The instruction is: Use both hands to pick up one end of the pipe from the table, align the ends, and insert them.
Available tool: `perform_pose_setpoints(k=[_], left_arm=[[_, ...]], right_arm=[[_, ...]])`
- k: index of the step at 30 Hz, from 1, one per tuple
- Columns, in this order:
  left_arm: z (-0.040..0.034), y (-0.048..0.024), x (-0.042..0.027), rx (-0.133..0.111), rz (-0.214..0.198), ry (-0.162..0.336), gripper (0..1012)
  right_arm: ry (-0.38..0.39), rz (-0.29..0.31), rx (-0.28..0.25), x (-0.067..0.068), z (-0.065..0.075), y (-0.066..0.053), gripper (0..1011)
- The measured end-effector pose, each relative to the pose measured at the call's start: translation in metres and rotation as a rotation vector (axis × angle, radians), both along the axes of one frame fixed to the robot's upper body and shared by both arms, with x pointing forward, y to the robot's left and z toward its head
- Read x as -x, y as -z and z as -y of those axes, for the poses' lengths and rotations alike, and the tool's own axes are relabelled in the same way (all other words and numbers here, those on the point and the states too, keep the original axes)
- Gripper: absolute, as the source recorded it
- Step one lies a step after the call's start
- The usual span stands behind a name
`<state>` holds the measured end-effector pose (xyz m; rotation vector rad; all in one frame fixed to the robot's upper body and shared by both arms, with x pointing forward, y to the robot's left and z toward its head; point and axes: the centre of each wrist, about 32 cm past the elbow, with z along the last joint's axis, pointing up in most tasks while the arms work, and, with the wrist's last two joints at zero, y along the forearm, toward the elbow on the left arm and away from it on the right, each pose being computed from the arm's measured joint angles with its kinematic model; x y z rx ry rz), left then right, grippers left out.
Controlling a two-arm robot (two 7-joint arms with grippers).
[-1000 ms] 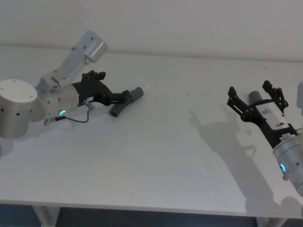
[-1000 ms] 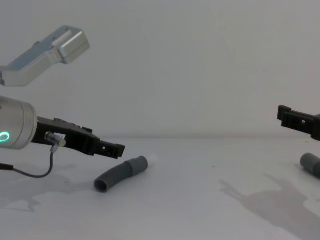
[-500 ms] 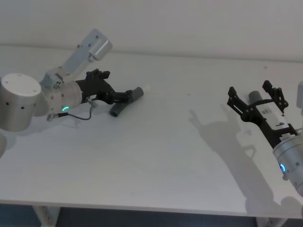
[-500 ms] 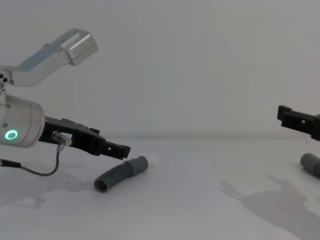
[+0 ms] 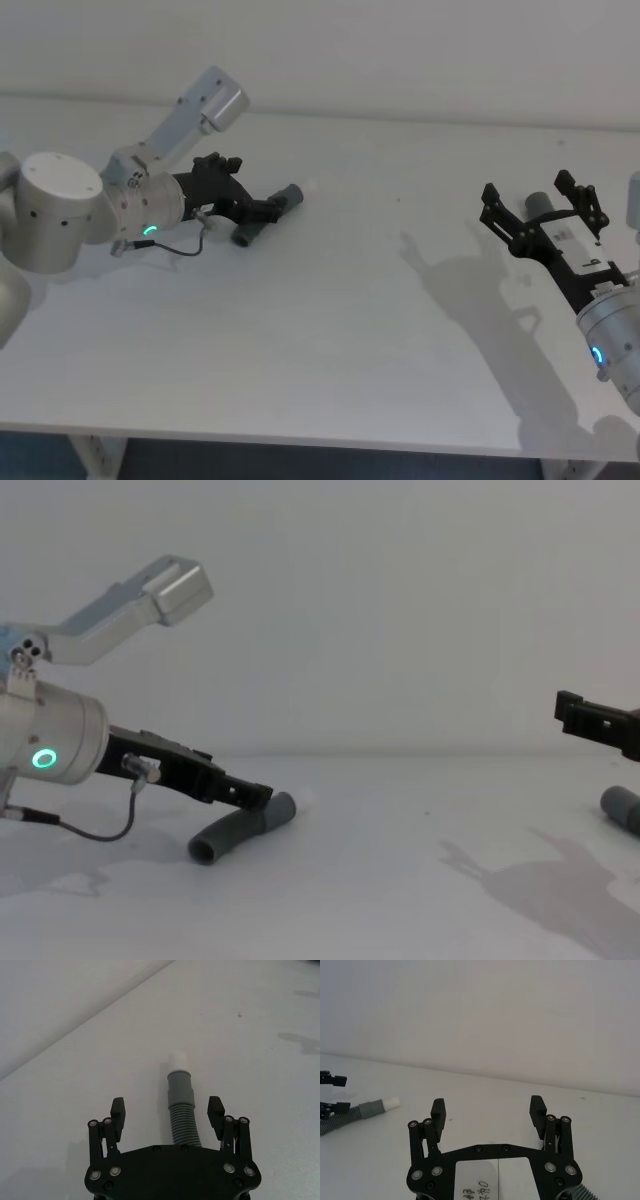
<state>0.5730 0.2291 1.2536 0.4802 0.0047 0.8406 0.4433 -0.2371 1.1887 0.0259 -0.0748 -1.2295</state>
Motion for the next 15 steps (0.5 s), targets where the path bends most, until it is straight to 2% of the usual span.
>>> perform_pose_setpoints(k=[15], left_arm=[[0.0075,0.0082,-0.0121,-0.020,-0.036,0.002,1000]], right_arm=[[0.000,0.000,0.000,0.000,0.000,0.000,1001]])
